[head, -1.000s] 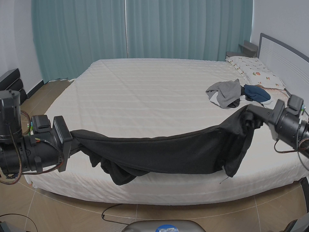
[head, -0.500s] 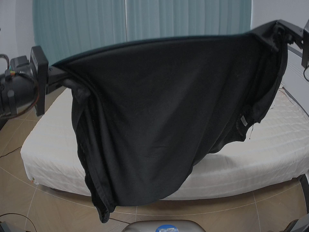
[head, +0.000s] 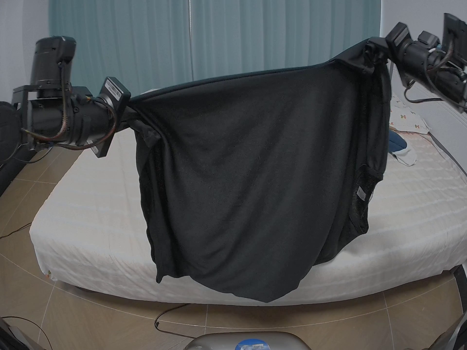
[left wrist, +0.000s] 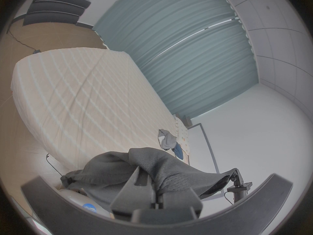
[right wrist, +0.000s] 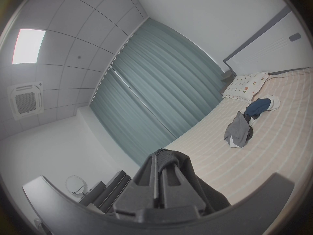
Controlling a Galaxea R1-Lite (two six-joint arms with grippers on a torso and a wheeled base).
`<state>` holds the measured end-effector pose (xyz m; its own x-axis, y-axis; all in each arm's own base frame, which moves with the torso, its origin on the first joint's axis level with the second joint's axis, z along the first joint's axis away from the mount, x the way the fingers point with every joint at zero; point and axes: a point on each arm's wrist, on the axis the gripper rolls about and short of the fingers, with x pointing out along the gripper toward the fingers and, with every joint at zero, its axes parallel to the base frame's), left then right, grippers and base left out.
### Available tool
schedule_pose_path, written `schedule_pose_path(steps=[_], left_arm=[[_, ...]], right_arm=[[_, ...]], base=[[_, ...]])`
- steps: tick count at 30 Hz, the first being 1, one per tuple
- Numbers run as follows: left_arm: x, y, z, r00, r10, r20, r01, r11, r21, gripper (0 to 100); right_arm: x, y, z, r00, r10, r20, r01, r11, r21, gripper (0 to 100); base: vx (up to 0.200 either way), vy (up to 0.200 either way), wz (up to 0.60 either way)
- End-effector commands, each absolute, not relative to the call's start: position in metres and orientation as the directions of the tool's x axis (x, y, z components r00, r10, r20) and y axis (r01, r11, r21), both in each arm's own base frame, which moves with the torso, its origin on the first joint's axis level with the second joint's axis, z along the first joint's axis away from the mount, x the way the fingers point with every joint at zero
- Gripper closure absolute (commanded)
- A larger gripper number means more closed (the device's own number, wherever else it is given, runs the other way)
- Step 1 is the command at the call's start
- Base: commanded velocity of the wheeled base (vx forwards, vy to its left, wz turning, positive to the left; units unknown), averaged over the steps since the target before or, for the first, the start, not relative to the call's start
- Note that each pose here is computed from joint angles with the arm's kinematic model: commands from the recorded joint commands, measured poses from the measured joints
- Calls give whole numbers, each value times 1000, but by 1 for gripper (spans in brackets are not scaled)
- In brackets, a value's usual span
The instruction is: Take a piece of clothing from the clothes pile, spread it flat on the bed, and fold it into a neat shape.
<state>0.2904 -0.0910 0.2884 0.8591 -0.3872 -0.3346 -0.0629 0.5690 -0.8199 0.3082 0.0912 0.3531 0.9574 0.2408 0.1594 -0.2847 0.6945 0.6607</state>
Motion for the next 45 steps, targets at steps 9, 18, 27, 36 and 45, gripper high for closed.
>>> schedule_pose_path(steps=[9, 18, 27, 36, 45], left_arm=[[383, -103, 207, 817, -342, -465, -194, 596, -779, 100], [427, -107, 158, 795, -309, -521, -253, 612, -749, 100], [454, -109, 115, 765, -296, -572, -304, 617, -726, 100], [484, -114, 63, 739, -276, -614, -353, 618, -702, 0], [492, -100, 37, 731, -190, -655, -427, 621, -657, 0]], right_arm=[[418, 110, 250, 981, 193, 29, -164, 730, 664, 100], [465, 117, 174, 978, 190, -84, -91, 755, 649, 100], [493, 119, 115, 972, 172, -159, -32, 768, 640, 100], [515, 124, 52, 956, 164, -244, 25, 782, 623, 0], [506, 101, 26, 923, 116, -366, 130, 802, 583, 0]], base=[[200, 0, 0], [67, 0, 0], [0, 0, 0], [0, 0, 0], [0, 0, 0]])
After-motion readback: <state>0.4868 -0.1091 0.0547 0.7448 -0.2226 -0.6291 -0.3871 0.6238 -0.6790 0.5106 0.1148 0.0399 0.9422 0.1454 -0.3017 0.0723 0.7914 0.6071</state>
